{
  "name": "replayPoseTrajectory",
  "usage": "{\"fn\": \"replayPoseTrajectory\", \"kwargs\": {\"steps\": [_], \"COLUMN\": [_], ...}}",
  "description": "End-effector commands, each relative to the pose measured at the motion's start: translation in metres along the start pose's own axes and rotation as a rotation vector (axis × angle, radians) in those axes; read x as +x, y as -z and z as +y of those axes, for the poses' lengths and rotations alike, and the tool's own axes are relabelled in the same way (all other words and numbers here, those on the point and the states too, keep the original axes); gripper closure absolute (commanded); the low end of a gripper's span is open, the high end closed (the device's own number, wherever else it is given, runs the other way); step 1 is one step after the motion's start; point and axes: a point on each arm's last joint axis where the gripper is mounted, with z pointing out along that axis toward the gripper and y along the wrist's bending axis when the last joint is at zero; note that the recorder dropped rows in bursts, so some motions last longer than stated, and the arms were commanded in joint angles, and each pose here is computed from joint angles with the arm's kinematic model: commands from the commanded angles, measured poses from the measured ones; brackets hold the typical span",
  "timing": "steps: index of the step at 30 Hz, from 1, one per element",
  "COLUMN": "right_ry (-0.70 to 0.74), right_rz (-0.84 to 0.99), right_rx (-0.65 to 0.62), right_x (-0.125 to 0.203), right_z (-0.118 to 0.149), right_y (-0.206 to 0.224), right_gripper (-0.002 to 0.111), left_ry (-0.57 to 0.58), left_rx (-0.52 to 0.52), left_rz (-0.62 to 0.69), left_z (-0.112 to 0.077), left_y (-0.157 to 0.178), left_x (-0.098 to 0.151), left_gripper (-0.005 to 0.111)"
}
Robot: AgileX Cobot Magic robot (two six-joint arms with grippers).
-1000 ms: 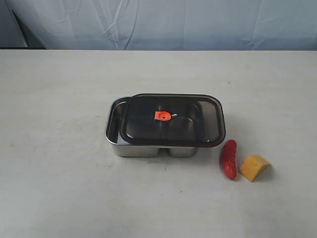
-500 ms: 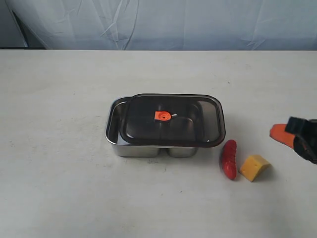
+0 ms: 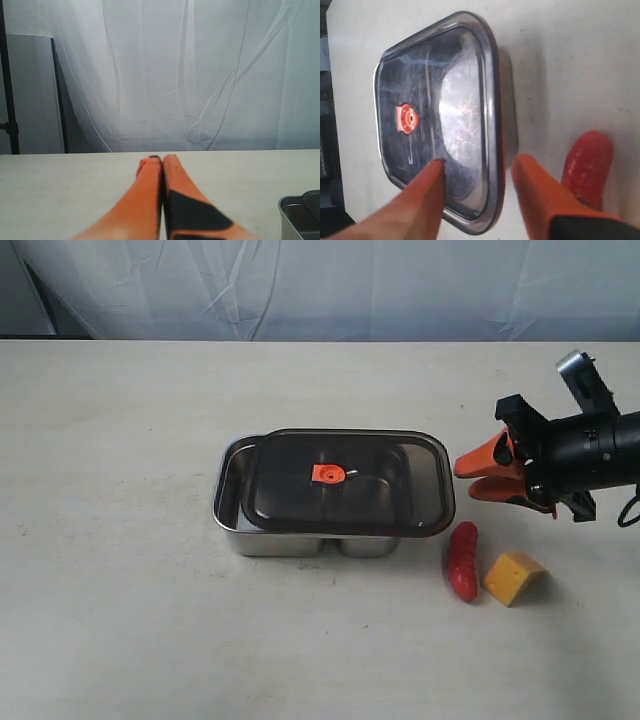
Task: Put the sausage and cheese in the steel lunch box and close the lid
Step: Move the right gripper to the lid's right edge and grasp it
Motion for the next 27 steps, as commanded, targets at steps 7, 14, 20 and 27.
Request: {"fn": "replayPoseTrajectory", "kwargs": {"steps": [7, 14, 20, 27], "right_ry": [-0.089, -0.122, -0.078, -0.067], "right_rz": [-0.03, 0.001, 0.002, 0.057], "right_rx": [-0.016, -0.076, -0.104, -0.185], "right_x": [-0.009, -0.001, 0.001, 0.006], "right_z": [-0.015, -0.006, 0.0, 0.007], "right_y": [-0.018, -0.049, -0.054, -0.052], "right_gripper": [0.046, 0.046, 0.083, 0.108], "left_ry": [0.002, 0.002, 0.002, 0.002], "left_rx": [0.011, 0.011, 0.011, 0.011], "left_rz": [-0.001, -0.001, -0.001, -0.001], "left_z": [-0.001, -0.001, -0.001, -0.001], "left_y": [0.001, 0.001, 0.001, 0.001], "left_x": [0.001, 0.001, 0.001, 0.001], "left_gripper": [0.107, 0.107, 0.107, 0.107]}}
